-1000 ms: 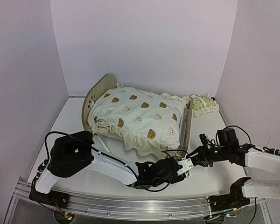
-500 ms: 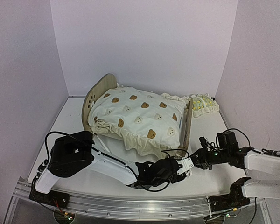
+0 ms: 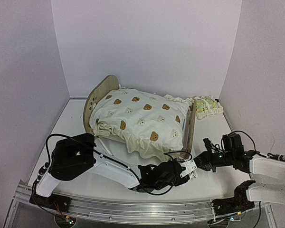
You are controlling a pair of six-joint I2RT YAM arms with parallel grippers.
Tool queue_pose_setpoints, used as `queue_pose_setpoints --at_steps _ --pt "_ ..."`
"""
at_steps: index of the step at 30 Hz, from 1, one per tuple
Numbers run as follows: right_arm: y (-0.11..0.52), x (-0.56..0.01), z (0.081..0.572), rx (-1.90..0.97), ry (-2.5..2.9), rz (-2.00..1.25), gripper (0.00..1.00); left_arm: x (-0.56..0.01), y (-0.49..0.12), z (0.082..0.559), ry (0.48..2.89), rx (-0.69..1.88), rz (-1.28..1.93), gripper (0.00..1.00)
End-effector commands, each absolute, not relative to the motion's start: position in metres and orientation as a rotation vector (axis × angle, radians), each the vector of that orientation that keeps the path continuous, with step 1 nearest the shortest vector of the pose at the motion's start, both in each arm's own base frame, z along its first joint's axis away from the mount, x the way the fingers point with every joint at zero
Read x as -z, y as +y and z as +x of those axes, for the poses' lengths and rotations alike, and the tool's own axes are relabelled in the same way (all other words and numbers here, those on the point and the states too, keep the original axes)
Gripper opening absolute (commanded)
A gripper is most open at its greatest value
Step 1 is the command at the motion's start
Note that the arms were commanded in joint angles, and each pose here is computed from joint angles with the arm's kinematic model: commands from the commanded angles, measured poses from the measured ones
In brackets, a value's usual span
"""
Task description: Set up the pet bed
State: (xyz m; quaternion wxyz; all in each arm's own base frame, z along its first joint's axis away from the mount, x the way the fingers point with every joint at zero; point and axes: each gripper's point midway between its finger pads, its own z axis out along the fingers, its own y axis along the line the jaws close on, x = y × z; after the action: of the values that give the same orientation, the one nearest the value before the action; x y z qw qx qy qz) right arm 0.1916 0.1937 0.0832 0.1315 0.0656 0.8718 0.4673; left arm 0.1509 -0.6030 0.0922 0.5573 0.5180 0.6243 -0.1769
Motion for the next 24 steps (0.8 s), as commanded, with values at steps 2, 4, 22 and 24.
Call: queue_pose_setpoints --at_steps 2,4,22,24 --pt "0.197 -0.09 0.191 -1.399 2.502 0.173 0.07 -0.1 -0.608 0.16 1.466 0.426 1.154 0.0" --pt "0.196 -0.089 0.191 -1.398 2.502 0.176 0.04 -0.1 -0.608 0.161 1.467 0.423 1.152 0.0" --pt "0.192 -0.087 0.201 -1.332 2.495 0.221 0.0 -0.083 -0.586 0.151 1.567 0.398 1.225 0.44" --pt "0.191 -0.088 0.203 -1.326 2.492 0.226 0.0 -0.085 -0.581 0.147 1.568 0.399 1.232 0.46"
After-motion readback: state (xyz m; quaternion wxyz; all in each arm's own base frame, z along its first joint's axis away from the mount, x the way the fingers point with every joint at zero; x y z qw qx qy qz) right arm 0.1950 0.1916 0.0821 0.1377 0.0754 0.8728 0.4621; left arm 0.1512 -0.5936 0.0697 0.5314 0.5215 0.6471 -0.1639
